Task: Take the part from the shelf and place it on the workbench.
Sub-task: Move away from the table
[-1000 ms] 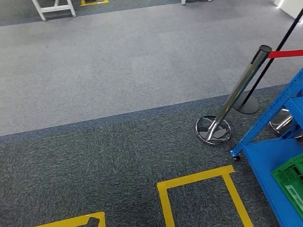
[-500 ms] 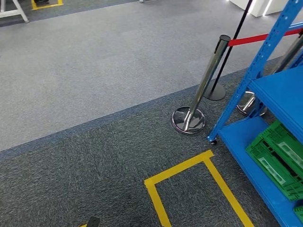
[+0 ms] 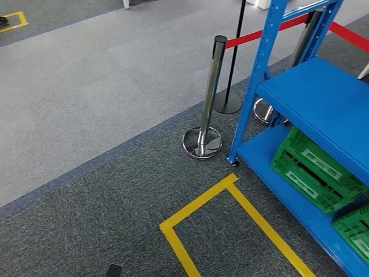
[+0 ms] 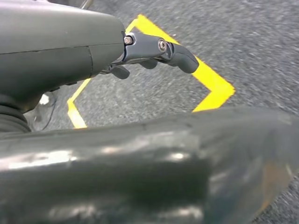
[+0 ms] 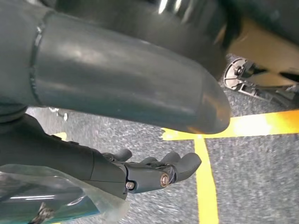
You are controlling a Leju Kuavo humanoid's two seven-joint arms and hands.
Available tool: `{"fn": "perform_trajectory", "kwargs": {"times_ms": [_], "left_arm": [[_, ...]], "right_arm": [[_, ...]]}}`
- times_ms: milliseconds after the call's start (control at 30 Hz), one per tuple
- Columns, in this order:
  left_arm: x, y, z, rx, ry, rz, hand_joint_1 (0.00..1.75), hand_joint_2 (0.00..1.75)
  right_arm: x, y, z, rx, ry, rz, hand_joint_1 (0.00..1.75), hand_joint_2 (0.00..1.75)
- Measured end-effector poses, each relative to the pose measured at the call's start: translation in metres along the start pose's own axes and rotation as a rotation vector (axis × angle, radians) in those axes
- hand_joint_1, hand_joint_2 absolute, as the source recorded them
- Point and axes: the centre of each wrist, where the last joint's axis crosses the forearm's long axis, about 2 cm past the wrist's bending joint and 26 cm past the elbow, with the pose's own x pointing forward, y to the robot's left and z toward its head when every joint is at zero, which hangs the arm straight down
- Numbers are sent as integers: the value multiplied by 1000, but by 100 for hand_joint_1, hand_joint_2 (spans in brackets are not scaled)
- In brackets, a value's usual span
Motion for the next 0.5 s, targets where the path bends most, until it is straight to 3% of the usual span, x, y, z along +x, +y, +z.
{"fn": "perform_trajectory", "kwargs": {"times_ms": [500], "left_arm": [[0, -2, 1, 1, -2, 3, 0, 0]], "right_arm": [[0, 1, 0, 4, 7, -6, 0, 0]]}}
